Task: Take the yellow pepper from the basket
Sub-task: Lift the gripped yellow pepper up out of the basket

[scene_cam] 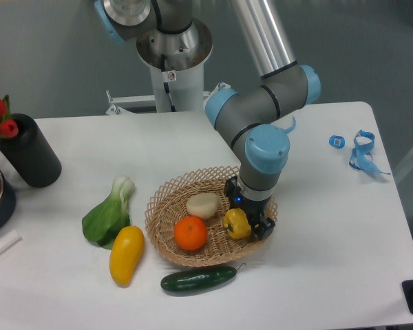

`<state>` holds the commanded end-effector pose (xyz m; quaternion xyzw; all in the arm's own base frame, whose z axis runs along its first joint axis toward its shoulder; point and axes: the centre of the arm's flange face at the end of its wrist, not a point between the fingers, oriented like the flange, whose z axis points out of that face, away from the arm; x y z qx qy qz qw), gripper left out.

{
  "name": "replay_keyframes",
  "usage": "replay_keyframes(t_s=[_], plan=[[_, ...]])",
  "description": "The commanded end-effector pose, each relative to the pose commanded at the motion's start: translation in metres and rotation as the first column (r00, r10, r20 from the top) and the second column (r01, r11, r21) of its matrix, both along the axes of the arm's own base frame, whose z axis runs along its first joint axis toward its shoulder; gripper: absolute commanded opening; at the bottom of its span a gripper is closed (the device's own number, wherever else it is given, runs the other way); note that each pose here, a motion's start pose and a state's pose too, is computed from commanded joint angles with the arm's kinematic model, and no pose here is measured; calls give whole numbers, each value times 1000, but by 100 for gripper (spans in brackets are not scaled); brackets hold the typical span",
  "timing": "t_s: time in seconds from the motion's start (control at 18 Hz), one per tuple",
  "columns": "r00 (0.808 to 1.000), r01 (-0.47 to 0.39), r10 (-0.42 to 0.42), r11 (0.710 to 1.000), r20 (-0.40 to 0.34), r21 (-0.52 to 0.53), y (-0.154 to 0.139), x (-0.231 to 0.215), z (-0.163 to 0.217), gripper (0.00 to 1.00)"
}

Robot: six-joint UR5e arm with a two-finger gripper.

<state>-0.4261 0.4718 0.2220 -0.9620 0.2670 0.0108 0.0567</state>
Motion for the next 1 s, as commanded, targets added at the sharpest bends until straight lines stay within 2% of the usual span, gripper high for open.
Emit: replay_keyframes(t_s=[0.11, 0.33, 0.78, 1.0], plan=[[1000, -9, 9, 1000, -8, 6, -3, -1, 9, 10], [996, -87, 87, 996, -5, 12, -12, 0, 37, 20], [985, -170, 171, 985, 31, -27, -52, -31, 103, 20], [972, -235, 235, 972, 4, -2, -61, -56, 124, 20]])
